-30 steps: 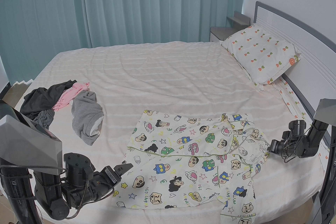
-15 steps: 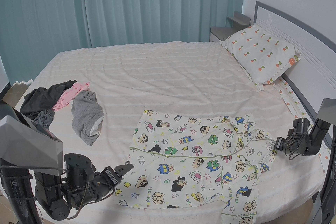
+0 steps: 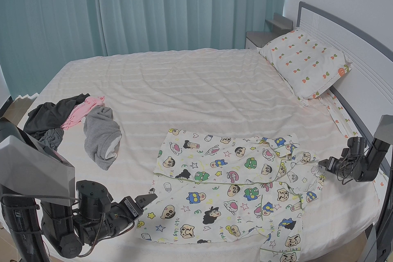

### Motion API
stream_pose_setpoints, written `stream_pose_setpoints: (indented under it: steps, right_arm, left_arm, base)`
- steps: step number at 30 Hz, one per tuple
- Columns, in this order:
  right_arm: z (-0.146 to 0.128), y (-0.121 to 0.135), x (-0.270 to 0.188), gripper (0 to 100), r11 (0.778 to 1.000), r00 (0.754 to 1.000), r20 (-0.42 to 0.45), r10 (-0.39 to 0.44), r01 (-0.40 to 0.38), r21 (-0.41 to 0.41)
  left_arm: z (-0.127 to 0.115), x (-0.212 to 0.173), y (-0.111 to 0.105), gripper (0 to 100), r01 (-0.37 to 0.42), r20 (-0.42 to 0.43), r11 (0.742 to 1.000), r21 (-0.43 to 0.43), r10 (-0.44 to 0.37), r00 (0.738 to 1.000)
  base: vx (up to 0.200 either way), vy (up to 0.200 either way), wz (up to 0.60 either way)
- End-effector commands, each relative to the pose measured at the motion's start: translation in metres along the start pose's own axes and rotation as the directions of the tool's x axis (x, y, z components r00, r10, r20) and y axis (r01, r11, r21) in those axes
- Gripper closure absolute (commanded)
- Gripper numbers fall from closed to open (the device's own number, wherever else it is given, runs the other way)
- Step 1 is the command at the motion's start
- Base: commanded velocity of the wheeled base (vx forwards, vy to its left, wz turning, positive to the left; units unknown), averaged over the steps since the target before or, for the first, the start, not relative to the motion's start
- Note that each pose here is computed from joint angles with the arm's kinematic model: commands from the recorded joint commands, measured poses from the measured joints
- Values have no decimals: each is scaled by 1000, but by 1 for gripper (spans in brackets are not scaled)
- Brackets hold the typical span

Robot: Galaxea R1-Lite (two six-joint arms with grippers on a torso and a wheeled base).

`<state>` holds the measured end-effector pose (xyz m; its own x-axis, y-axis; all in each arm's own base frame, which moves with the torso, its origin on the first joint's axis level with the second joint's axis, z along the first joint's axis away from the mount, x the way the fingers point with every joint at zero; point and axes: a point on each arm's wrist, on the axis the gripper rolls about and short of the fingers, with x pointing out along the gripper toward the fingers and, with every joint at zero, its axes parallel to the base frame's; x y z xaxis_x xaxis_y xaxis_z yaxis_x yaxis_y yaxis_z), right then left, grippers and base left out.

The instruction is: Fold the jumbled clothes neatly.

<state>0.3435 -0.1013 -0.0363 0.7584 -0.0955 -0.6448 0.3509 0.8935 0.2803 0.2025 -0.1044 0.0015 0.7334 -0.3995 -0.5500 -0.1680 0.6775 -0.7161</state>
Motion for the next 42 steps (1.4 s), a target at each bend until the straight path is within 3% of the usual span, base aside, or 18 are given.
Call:
stream_pose_setpoints:
  steps: [1, 4, 8, 14, 19, 27, 30, 31, 35, 36, 42]
  right_arm:
    - [6, 7, -18, 0, 1000, 999, 34, 32, -32, -1]
    - [-3, 29, -49, 0, 991, 991, 19, 133, -133, -13]
    - [-14, 52, -73, 0, 977, 977, 12, 212, -211, -15]
    - [-35, 73, -91, 0, 958, 959, -4, 284, -284, -43]
    - [-47, 86, -98, 0, 939, 939, 8, 344, -344, -16]
    - [-59, 118, -110, 0, 884, 887, 19, 461, -461, 83]
    - [-60, 123, -113, 0, 867, 873, 29, 486, -486, 109]
    - [-60, 128, -115, 0, 850, 859, 44, 510, -511, 128]
    - [-63, 135, -118, 0, 837, 846, 42, 532, -532, 123]
    - [-64, 134, -117, 0, 838, 848, 40, 529, -530, 129]
    - [-69, 138, -117, 0, 834, 845, 18, 534, -531, 150]
  left_arm:
    - [-7, 5, 10, 0, -42, -38, 998, 54, 44, 998]
    - [-20, 6, 22, 0, -95, -98, 978, 186, 115, 989]
    - [-19, 21, 28, 0, -109, -78, 954, 278, 135, 988]
    - [-11, 38, 30, 0, -106, -47, 960, 261, 122, 991]
    - [-13, 42, 33, 0, -115, -45, 954, 278, 133, 990]
    - [-18, 48, 38, 0, -152, -25, 915, 374, 174, 984]
    - [-20, 51, 37, 0, -156, -18, 910, 384, 176, 984]
    - [-21, 54, 35, 0, -151, -11, 909, 389, 169, 986]
    - [-22, 59, 30, 0, -131, -8, 909, 395, 146, 989]
    - [-22, 60, 30, 100, -127, -10, 909, 396, 142, 990]
    - [-22, 60, 29, 100, -128, -5, 910, 395, 142, 990]
  base:
    - [0, 0, 0]
    - [0, 0, 0]
    - [0, 0, 0]
    - [0, 0, 0]
    - [0, 0, 0]
    - [0, 0, 0]
    - [0, 0, 0]
    - [0, 0, 0]
    - [0, 0, 0]
    - [0, 0, 0]
    - [0, 0, 0]
